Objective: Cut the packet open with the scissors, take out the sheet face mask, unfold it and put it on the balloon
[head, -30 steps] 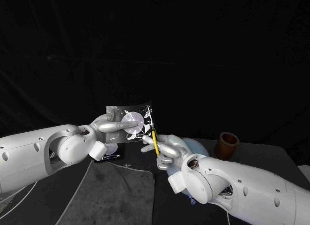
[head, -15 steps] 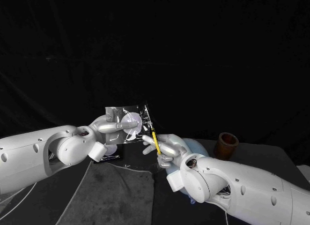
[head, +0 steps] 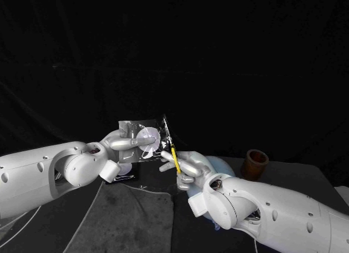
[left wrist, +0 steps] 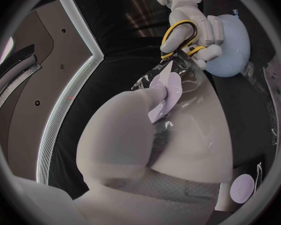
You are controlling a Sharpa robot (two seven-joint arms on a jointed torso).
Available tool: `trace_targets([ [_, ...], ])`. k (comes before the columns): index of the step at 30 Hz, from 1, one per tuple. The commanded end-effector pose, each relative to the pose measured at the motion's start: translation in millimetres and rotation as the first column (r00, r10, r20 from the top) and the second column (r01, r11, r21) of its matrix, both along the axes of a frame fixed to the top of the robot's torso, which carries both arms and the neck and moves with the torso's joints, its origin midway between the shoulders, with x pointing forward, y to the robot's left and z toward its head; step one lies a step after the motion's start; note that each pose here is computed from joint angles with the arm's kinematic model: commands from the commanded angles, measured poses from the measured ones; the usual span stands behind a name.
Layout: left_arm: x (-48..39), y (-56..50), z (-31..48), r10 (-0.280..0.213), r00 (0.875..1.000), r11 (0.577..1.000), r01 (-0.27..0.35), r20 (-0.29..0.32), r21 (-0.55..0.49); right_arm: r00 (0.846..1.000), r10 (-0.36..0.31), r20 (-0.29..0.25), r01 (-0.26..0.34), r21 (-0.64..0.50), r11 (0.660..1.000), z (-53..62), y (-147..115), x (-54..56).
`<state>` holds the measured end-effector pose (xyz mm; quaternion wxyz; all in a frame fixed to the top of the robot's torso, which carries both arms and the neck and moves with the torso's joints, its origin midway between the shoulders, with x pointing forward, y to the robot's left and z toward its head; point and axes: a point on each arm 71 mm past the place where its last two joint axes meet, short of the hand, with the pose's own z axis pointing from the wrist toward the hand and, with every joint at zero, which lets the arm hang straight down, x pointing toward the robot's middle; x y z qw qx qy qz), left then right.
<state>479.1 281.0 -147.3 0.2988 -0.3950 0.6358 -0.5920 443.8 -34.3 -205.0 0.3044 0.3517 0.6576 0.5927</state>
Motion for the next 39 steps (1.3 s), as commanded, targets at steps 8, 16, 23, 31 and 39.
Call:
trace_targets([
  [8,-0.4,-2.4,-0.2,-0.016,1.0,1.0,0.016,0.005,0.001,0.999,0.037,0.038,-0.038,0.023,0.999,5.6,6,-0.9],
  [16,0.4,-2.2,-1.6,-0.014,1.0,1.0,0.014,0.003,0.003,0.998,0.04,0.043,-0.041,0.022,0.999,9.6,6,1.6],
  [23,0.8,-1.5,-3.1,-0.01,1.0,1.0,0.01,0.001,0.004,0.998,0.029,0.047,-0.03,0.013,0.999,13.9,4,5.6],
  [31,0.6,-0.5,-3.7,-0.008,1.0,1.0,0.008,0.001,0.006,0.999,-0.005,0.037,0.005,-0.003,1.0,13.4,-1,9.4],
  [39,0.7,0.3,-3.8,-0.006,1.0,1.0,0.006,0.001,0.007,0.999,-0.012,0.038,0.013,-0.014,1.0,13.1,-3,10.0],
])
